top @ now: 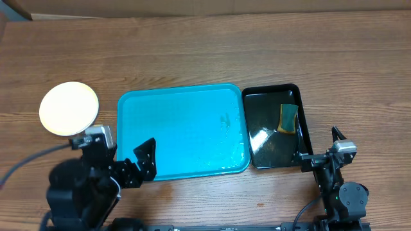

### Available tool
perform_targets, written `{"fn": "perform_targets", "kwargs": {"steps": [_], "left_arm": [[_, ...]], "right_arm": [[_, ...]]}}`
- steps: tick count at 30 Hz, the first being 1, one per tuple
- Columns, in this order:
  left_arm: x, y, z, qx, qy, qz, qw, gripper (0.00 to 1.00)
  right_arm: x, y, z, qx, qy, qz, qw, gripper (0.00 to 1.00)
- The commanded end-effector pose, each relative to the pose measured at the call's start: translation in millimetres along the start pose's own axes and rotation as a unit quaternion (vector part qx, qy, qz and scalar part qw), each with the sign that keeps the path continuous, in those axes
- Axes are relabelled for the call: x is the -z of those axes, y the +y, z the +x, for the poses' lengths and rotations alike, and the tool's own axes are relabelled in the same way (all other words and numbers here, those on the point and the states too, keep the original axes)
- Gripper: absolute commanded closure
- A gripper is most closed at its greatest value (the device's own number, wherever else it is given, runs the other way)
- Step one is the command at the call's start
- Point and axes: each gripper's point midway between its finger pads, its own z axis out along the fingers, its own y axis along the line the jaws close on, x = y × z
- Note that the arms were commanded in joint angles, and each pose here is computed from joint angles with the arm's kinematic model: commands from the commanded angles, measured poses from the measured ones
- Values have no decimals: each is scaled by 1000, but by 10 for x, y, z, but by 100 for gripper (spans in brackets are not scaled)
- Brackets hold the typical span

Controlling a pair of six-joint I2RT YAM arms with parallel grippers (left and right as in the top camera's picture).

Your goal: Clean dirty plates on tray and stack at the side

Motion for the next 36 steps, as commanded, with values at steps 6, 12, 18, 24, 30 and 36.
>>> {"fn": "perform_targets", "kwargs": {"steps": [6,12,18,24,30,36], "left_arm": [[-289,262,108,2,-125,11,992,0],[-298,188,-113,-27,-271,75,959,0],[-165,161,-264,-51,-385,102,916,0],[-318,321,-172,-45,-406,87,909,0],[-618,510,69,-33,-373,66,925,0],[-844,650,304,-36,-319,38,946,0]], "right_arm": [[-1,-21,15,-3,-3,6,1000,0],[-1,-20,14,-3,-3,6,1000,0],[-1,-21,15,-3,-3,6,1000,0],[-1,-20,14,-3,-3,6,1000,0],[-1,-21,15,-3,-3,6,1000,0],[-1,-21,15,-3,-3,6,1000,0]]}}
